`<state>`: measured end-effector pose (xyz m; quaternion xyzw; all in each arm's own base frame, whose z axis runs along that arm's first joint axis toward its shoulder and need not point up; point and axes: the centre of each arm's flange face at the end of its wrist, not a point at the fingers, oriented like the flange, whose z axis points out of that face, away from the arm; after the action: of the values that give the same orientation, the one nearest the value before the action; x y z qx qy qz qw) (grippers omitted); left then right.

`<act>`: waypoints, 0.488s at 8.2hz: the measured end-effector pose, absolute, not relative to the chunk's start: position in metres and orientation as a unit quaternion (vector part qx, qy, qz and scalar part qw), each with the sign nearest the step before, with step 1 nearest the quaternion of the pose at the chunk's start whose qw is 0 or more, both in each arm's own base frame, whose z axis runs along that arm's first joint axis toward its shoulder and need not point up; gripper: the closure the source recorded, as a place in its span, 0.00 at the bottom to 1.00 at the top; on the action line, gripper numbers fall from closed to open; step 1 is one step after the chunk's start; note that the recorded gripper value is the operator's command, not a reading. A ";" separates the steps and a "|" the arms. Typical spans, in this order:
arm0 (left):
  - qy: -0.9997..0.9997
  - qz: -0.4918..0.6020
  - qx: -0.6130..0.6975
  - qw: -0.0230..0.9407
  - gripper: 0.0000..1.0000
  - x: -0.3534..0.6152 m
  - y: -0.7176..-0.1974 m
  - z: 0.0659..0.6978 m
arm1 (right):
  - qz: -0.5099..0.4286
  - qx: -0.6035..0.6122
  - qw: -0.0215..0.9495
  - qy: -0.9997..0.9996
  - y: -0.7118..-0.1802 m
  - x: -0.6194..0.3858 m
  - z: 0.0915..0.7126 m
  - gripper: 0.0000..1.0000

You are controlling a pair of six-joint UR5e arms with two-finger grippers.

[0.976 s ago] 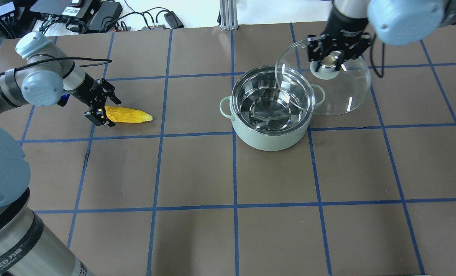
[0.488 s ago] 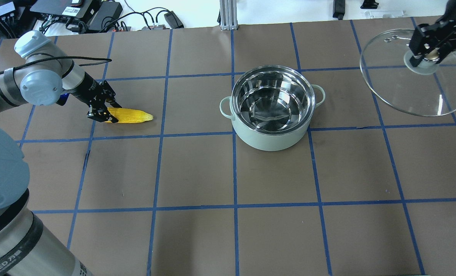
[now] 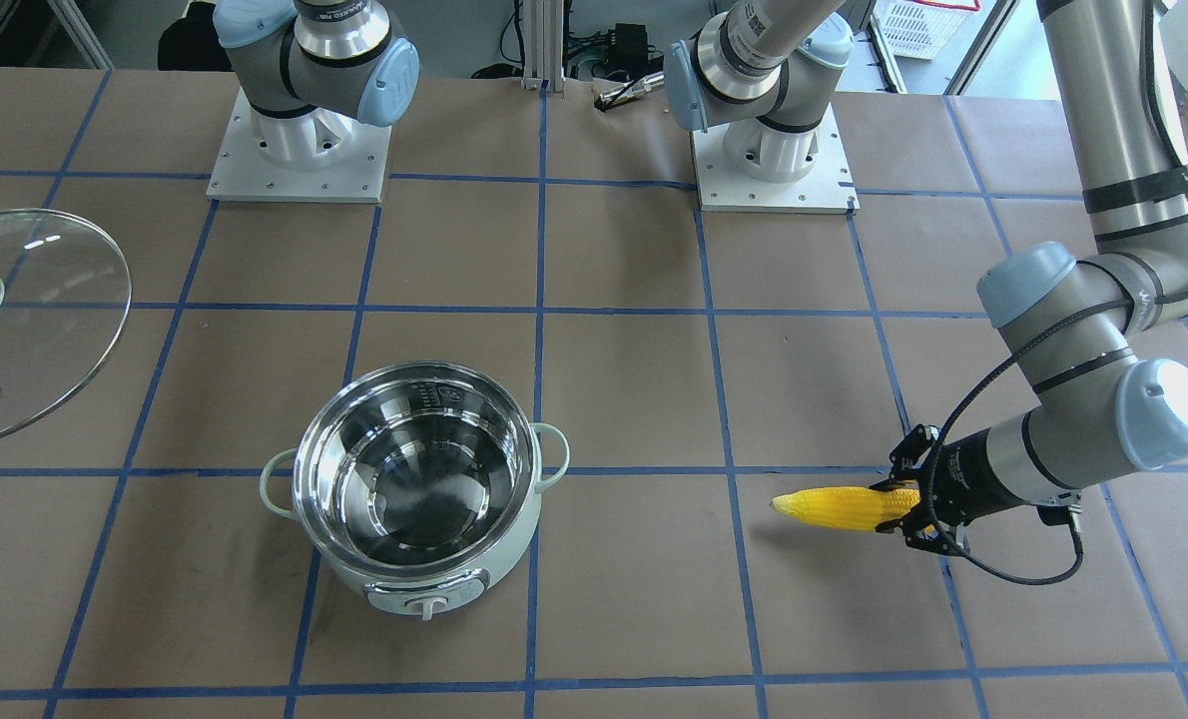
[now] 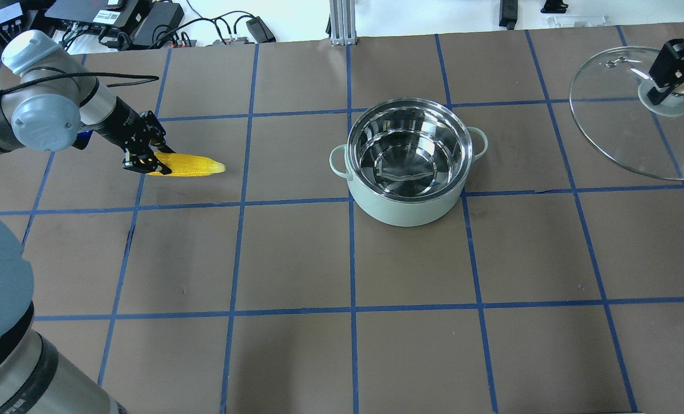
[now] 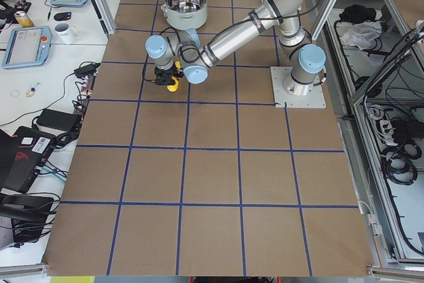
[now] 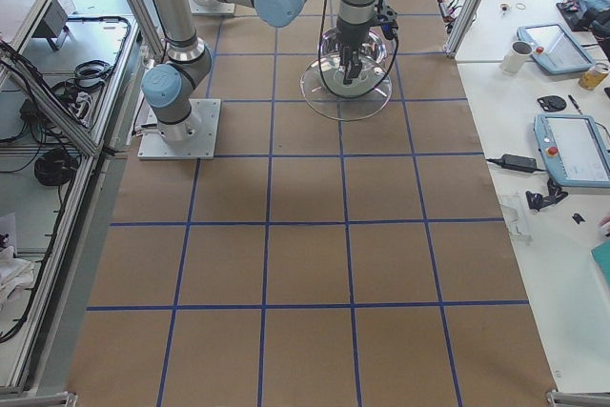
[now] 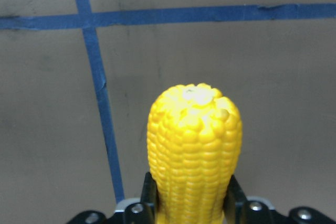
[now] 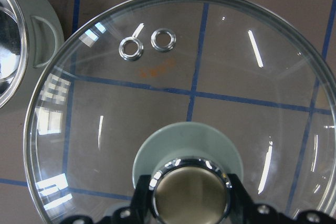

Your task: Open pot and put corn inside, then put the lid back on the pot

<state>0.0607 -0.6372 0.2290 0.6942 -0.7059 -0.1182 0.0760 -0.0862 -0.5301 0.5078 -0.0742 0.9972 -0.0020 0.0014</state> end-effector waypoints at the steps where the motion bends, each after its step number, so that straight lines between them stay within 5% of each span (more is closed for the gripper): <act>1: -0.705 -0.120 0.695 0.076 1.00 0.058 -0.630 0.252 | -0.001 -0.074 0.002 0.997 -0.530 -0.087 0.507 0.95; 4: -0.711 -0.080 0.692 0.096 1.00 0.043 -0.600 0.348 | -0.001 -0.076 0.004 0.997 -0.529 -0.087 0.507 0.95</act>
<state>0.0433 -0.6005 0.3476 0.6921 -0.7110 -0.0800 0.0955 -0.0873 -0.5294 0.5070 -0.0756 0.9971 -0.0010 0.0043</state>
